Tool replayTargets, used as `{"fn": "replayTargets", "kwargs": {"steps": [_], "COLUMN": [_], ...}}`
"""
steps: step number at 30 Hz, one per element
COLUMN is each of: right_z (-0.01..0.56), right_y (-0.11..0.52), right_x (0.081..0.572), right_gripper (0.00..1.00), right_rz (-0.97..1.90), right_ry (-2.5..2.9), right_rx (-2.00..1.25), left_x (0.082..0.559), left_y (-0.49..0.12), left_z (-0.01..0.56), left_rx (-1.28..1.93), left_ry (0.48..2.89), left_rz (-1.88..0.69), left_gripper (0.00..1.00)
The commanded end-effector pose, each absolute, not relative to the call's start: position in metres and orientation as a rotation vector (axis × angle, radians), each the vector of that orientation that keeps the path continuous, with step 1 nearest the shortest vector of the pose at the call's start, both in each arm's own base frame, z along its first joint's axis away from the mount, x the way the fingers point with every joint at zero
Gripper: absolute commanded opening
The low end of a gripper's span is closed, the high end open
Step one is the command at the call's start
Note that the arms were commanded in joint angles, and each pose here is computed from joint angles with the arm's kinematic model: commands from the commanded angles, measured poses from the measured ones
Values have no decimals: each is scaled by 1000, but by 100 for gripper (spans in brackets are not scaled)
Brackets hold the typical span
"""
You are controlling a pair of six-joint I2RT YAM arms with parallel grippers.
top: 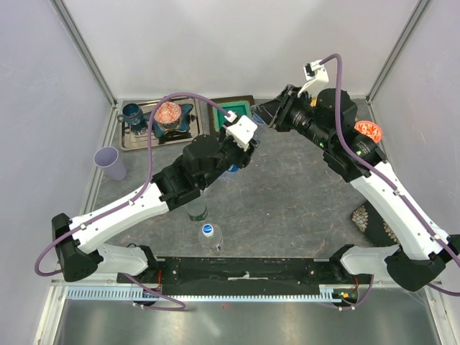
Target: Unscrew the bottle caps
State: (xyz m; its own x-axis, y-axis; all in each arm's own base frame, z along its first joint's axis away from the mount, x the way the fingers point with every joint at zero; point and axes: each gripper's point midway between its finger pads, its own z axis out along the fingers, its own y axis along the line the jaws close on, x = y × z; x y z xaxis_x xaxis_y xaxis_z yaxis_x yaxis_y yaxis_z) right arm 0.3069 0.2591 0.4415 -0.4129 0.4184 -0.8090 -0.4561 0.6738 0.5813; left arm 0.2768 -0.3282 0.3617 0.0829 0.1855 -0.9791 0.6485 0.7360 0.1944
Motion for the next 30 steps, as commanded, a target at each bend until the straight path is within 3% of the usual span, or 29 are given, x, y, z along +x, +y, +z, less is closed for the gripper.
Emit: {"fn": "replayTargets", "kwargs": {"steps": [1,2,9,19,30], "right_z": [435,435,454,488,501], "right_y": [265,264,256,279,273], "right_x": [303,302,278,196,103], "right_gripper": [12,0,0,0,0], "right_rz": [985,979,958,1206,1487], "right_ry": [1759,1755,1654,1414,1033], "right_rx": [-66,-79,-267,-754,-1108], "left_x": [278,277,240,142,119], "left_y": [-328,-328,-336,-303,-296], "left_z": [387,388,412,459,441], "left_rx": [673,676,806,1221,1441], "left_ry": [1410,1407,1336,1089,1082], "left_rz": [-402,-407,-648,-1490,-1799], "left_gripper": [25,25,21,22,23]}}
